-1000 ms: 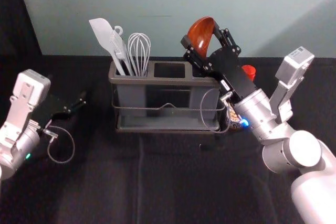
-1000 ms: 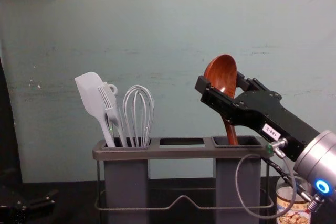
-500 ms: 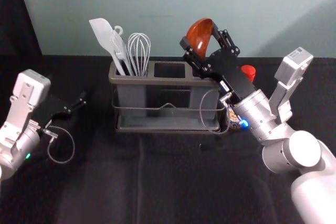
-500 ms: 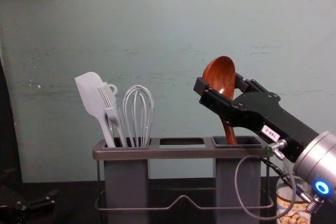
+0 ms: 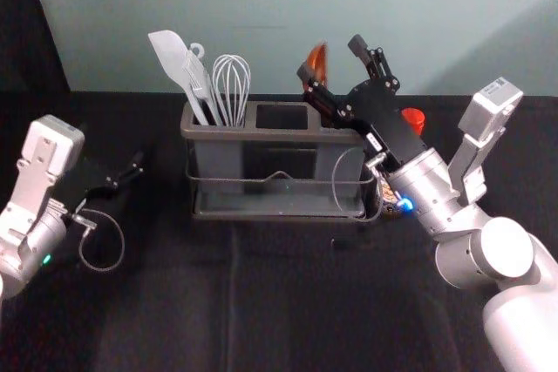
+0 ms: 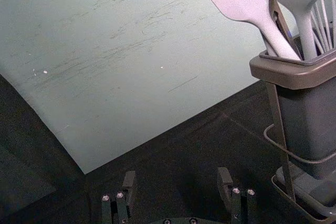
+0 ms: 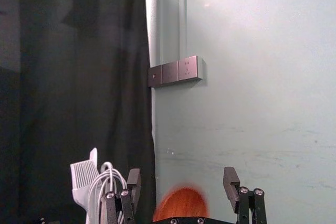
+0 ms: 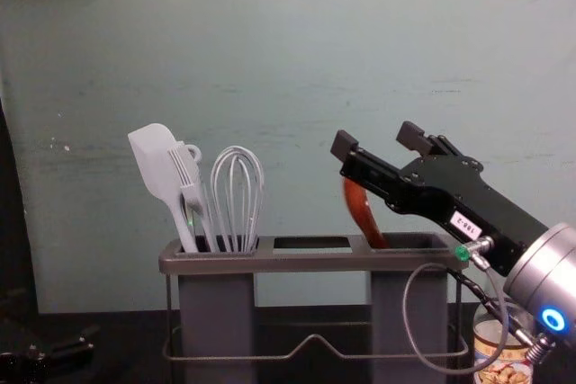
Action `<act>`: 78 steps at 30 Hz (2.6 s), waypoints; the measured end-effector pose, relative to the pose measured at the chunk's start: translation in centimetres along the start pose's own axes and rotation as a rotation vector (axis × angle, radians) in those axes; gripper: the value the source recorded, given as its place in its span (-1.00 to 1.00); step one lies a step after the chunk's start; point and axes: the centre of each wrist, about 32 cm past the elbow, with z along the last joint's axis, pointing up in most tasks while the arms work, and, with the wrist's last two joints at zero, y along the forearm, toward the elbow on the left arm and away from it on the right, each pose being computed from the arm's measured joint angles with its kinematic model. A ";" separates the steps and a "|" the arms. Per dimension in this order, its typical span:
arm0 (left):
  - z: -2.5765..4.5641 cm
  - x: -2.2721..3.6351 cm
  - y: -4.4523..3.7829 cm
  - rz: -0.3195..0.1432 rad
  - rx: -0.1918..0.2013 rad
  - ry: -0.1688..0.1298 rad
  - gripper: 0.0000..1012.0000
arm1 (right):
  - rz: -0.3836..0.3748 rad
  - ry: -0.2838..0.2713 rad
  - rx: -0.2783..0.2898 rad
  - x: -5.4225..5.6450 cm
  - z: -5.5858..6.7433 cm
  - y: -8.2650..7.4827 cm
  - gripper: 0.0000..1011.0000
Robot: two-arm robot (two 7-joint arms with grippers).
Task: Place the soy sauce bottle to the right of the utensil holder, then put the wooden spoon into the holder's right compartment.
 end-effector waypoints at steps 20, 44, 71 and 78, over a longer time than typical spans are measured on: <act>0.00 0.00 0.00 0.000 0.000 0.000 0.98 | 0.011 -0.051 0.117 0.6 3.9 1.3 0.98; 0.00 0.00 0.00 0.000 0.000 0.000 0.98 | -0.095 -0.230 0.193 5.5 10.9 -2.3 0.98; 0.00 0.00 0.00 0.000 0.000 0.000 0.98 | -0.311 -0.357 -0.255 8.0 10.0 -9.4 0.98; 0.00 0.00 0.00 0.000 0.000 0.000 0.98 | -0.337 -0.327 -0.356 8.0 8.4 -10.1 0.98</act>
